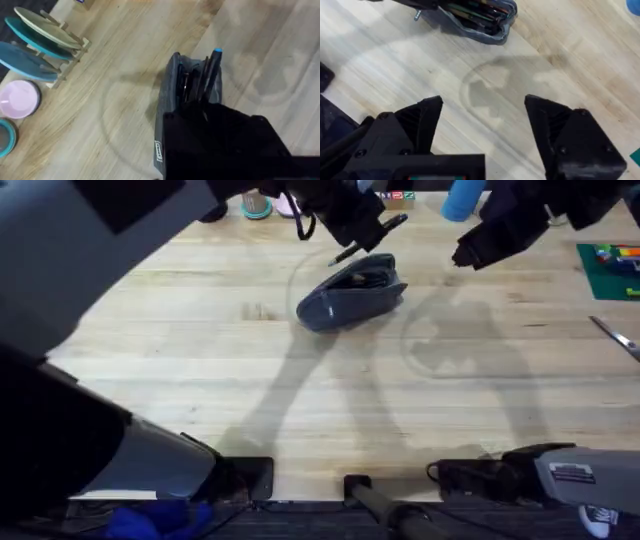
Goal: Unzip the bag, pick up the pens from the table one at a time and place them inside, then zip the bag closed.
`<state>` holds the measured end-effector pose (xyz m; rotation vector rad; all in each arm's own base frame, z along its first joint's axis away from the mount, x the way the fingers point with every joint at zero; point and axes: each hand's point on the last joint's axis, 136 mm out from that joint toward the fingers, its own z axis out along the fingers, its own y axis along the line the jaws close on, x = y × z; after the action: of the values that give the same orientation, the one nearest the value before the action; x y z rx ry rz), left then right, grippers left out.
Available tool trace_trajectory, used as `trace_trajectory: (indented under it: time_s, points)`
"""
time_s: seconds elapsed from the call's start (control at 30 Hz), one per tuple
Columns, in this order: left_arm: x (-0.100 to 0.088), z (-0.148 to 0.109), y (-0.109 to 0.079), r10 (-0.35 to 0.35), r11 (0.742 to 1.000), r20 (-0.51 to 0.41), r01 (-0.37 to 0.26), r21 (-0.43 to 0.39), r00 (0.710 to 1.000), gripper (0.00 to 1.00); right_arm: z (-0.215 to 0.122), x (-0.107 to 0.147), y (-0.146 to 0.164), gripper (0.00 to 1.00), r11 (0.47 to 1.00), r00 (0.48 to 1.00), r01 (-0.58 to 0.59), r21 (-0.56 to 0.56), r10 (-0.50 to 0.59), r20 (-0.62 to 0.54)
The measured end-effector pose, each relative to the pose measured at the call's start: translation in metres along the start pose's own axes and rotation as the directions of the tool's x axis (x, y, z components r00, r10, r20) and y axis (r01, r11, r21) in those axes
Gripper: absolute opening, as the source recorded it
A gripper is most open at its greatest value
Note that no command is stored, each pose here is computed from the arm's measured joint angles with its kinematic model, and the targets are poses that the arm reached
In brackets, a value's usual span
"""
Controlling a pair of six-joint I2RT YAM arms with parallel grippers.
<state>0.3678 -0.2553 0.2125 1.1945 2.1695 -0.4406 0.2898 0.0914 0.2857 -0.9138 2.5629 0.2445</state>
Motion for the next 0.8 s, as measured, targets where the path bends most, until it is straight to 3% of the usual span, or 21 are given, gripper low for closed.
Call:
trace_trajectory:
  time_s: [0.8]
  points:
    - [0.034,0.058,0.004,-0.037,0.997,-0.126,0.045,0.058,0.991,0.041,0.0,0.0,0.0,0.995,1.0,1.0,0.0,0.0,0.0,0.0]
